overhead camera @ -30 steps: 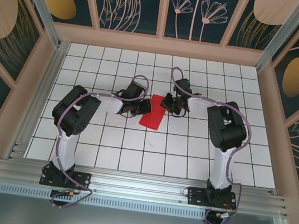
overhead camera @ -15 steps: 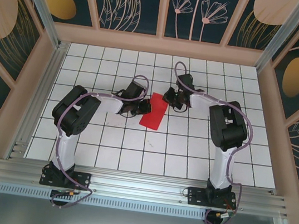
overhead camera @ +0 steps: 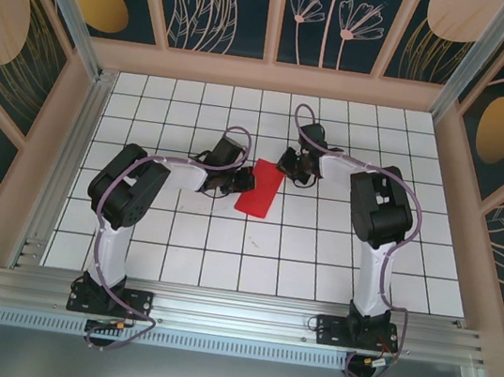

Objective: Fold a paper plane with a square sheet of paper (pick it up from the middle)
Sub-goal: First fold in half a square sheet of paper at the center of the table.

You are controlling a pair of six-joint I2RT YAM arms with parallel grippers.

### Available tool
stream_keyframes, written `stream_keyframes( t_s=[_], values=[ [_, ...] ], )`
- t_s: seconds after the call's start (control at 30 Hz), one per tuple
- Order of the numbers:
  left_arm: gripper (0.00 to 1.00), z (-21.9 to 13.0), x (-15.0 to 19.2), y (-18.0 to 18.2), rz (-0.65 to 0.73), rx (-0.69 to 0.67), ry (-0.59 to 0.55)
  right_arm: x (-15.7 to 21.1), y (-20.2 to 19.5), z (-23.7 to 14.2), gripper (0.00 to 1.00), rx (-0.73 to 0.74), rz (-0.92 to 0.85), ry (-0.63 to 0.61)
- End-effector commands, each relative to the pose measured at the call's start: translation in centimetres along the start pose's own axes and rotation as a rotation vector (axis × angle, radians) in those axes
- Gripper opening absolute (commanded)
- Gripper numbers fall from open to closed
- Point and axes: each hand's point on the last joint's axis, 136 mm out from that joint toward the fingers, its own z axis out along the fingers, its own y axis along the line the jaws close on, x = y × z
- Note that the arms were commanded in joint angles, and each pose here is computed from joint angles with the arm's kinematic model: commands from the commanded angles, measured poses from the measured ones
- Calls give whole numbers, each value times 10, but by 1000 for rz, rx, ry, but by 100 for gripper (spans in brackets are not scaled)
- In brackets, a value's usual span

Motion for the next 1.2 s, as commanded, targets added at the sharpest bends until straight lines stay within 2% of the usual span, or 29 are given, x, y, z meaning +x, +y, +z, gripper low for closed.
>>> stream_keyframes(
  t_s=[0.0, 0.13, 0.3, 0.57, 0.77, 0.97, 1.17],
  values=[
    [0, 7, 51, 77, -47, -266, 147, -19, 27, -30, 15, -106, -84, -82],
    [0, 7, 50, 76, -50, -261, 144, 9, 46, -42, 15, -190, -132, -12],
    [0, 8, 50, 75, -52, -259, 143, 52, 28, -32, 15, -159, -116, 66],
    [0, 6, 46, 71, -48, -251, 133, 71, 13, -15, 14, -123, -106, 125],
    [0, 1, 31, 54, -35, -213, 103, 79, -5, -7, 13, -60, -75, 143],
    [4, -10, 12, 12, -15, -71, 59, 83, -24, -2, 11, 8, -12, 132],
    [16, -37, 13, -36, 16, 158, 39, 84, -25, -4, 11, 32, 42, 71]
  ],
)
